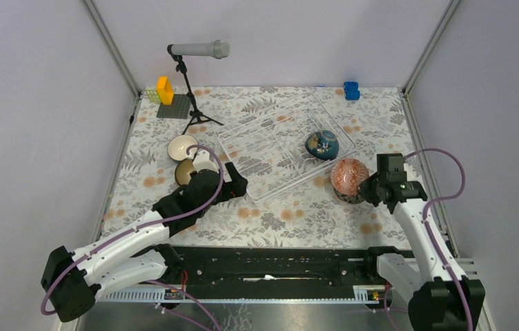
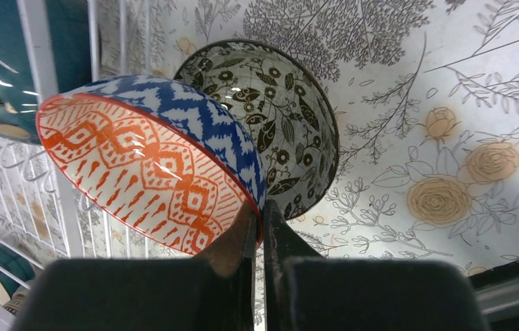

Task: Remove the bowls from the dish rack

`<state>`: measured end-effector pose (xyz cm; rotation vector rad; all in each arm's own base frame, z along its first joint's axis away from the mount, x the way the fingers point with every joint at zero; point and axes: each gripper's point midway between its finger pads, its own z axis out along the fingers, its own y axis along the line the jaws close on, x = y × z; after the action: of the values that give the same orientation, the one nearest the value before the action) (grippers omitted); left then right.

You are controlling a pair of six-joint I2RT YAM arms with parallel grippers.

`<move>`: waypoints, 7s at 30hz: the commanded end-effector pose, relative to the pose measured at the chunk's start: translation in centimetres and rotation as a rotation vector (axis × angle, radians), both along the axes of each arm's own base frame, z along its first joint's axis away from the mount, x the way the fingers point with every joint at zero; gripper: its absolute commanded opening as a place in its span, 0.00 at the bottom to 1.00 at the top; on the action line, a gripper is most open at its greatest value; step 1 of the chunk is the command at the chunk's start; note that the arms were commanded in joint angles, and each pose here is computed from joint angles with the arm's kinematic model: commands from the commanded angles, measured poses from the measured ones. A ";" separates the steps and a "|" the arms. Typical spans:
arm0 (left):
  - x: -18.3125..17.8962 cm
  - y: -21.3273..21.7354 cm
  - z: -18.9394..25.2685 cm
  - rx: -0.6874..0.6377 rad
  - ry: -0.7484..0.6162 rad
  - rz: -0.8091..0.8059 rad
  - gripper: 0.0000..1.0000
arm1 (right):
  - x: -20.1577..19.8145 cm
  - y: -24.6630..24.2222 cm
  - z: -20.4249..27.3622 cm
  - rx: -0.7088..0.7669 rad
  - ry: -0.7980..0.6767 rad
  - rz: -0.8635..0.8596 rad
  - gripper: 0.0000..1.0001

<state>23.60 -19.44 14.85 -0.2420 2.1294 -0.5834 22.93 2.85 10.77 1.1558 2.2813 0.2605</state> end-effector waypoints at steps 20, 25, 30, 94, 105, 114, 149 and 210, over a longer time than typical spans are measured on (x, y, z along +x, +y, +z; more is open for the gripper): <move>0.4 0.6 0.6 0.005 -0.029 0.024 0.99 | -0.4 -0.2 -1.8 0.143 0.028 -0.073 0.80; 0.3 0.5 0.6 -0.004 -0.029 0.021 0.99 | -0.5 -0.8 -0.4 0.103 0.026 -0.068 0.84; 0.3 0.5 0.6 -0.005 -0.029 0.019 0.99 | 0.8 -0.6 2.5 0.057 -0.057 0.044 0.93; 8.3 0.0 -0.9 0.064 0.039 0.082 0.00 | 14.9 11.0 4.1 -0.982 -0.167 1.569 1.00; 9.0 0.4 -0.7 0.064 0.025 0.070 0.05 | 17.4 10.8 2.7 -1.096 -0.119 1.579 1.00; 8.7 -0.2 -0.8 0.049 0.039 0.039 0.06 | 18.4 10.8 0.0 -1.105 -0.036 1.619 1.00; 8.5 -0.5 0.2 0.027 0.028 0.018 0.05 | 19.8 8.3 9.7 -1.160 -0.105 1.165 0.61; 7.5 -4.2 12.3 -0.197 -0.208 -0.181 0.81 | 14.1 22.5 17.5 0.776 -0.804 1.123 0.36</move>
<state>29.73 -20.13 23.16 -0.1888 1.9990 -0.7220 39.73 23.28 23.10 0.0656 1.9542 1.6426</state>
